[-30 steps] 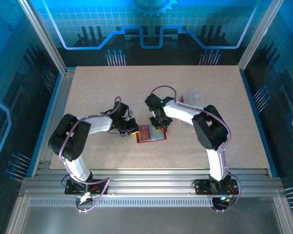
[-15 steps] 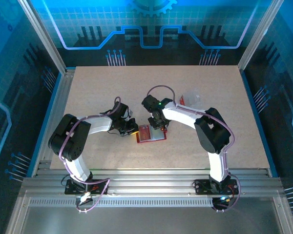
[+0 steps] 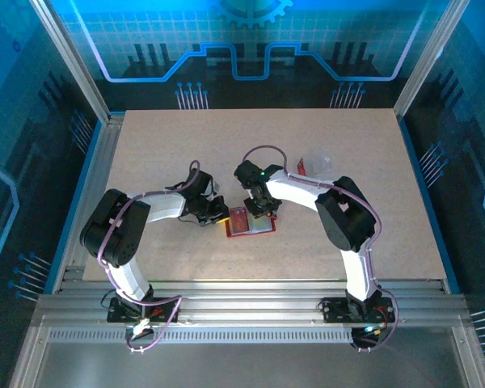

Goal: Put the credit cards into the card holder

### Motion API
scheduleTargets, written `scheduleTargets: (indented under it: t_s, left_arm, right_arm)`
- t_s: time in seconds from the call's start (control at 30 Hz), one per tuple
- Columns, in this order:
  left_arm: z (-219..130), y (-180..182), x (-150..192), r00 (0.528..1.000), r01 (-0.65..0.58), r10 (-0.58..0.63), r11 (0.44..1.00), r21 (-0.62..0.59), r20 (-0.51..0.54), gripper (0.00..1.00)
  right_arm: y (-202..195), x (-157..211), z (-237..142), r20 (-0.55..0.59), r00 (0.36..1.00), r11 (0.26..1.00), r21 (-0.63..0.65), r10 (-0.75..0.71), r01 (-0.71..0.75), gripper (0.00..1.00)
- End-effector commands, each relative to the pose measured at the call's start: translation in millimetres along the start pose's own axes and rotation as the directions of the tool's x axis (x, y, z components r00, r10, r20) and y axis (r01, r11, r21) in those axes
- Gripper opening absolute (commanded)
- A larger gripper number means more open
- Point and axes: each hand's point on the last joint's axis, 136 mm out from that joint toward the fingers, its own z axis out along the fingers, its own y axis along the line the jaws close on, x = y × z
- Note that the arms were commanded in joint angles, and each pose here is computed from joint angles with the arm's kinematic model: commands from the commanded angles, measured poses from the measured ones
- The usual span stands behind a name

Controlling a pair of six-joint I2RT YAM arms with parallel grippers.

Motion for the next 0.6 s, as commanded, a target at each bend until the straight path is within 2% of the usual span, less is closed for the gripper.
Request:
scheduleTargets:
  t_s: [0.0, 0.17, 0.37, 0.5, 0.57]
  left_arm:
    - [3, 16, 11, 0.999, 0.037, -0.038, 0.999, -0.039, -0.034, 0.07]
    - [8, 22, 13, 0.998, 0.042, -0.044, 0.998, -0.052, -0.043, 0.07]
    - [11, 26, 15, 0.998, 0.047, -0.05, 0.997, -0.057, -0.045, 0.06]
    - [11, 27, 16, 0.998, 0.048, -0.051, 0.997, -0.06, -0.046, 0.07]
    - [11, 27, 16, 0.998, 0.047, -0.05, 0.997, -0.06, -0.046, 0.07]
  right_arm:
    - [-1, 12, 14, -0.06, 0.998, 1.0, -0.01, -0.003, 0.003, 0.28]
    - [2, 8, 5, -0.035, 0.999, 0.999, -0.045, 0.005, -0.006, 0.18]
    - [11, -2, -5, -0.011, 1.0, 0.995, -0.096, -0.001, 0.0, 0.0]
    - [12, -7, -13, 0.007, 1.0, 0.995, -0.1, -0.003, 0.003, 0.0]
    - [5, -9, -18, 0.021, 1.0, 0.998, -0.062, -0.001, 0.003, 0.11]
